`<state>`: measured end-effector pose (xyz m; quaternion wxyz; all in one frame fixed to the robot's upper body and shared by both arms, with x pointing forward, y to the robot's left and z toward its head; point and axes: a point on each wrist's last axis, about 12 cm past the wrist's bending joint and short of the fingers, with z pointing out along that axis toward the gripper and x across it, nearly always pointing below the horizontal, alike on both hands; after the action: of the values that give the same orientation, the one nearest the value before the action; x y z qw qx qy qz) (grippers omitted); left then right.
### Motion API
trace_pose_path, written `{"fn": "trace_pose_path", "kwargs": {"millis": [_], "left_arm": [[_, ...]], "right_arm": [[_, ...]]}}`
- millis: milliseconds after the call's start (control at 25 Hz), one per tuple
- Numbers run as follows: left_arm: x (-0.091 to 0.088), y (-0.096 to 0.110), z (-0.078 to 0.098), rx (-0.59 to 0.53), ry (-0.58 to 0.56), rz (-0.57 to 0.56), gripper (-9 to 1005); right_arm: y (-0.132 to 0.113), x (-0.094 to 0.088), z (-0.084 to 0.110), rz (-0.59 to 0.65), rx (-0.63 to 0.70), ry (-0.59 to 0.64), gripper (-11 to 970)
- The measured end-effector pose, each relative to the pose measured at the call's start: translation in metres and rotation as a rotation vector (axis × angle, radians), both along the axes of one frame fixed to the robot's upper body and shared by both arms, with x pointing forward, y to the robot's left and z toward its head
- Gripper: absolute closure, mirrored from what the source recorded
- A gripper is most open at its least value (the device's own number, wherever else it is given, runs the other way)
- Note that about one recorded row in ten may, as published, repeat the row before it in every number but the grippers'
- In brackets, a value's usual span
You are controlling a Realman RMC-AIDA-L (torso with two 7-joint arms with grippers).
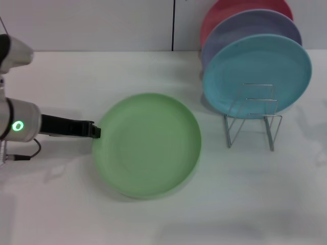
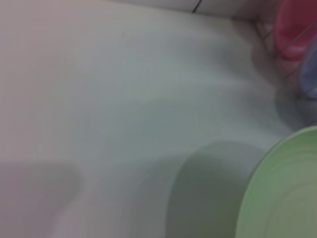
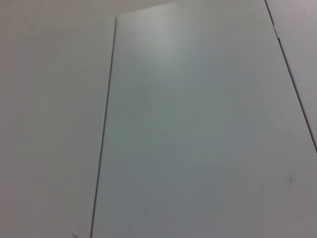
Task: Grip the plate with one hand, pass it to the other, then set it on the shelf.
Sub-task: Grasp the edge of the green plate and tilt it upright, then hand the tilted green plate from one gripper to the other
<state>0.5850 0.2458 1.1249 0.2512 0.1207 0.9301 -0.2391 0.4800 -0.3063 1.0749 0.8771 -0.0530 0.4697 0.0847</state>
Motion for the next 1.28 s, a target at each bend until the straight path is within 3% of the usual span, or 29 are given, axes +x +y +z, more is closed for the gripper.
{"fn": "trace_pose_path", "kwargs": {"millis": [360, 560, 920, 1280], "left_arm": [[-0.014, 0.046, -0.012, -0.217, -0.14, 0.067, 968], [-0.016, 0.051, -0.028, -0.292, -0.213, 0.09, 968], [-0.024, 0.05, -0.059, -0.399, -0.448, 0.158, 968], [-0.036, 0.052, -0.082, -0.379, -0.647, 0.251, 968]], "right_arm": [[0.002, 0.007, -0.001, 0.003, 0.01, 0.024, 246], [0.006, 0.009, 0.0, 0.04, 0.043, 0.029, 245], [0.026, 0.013, -0.002, 0.163, 0.019, 0.06, 245], [0.058, 0.016, -0.005, 0.312, -0.011, 0.1, 245]]}}
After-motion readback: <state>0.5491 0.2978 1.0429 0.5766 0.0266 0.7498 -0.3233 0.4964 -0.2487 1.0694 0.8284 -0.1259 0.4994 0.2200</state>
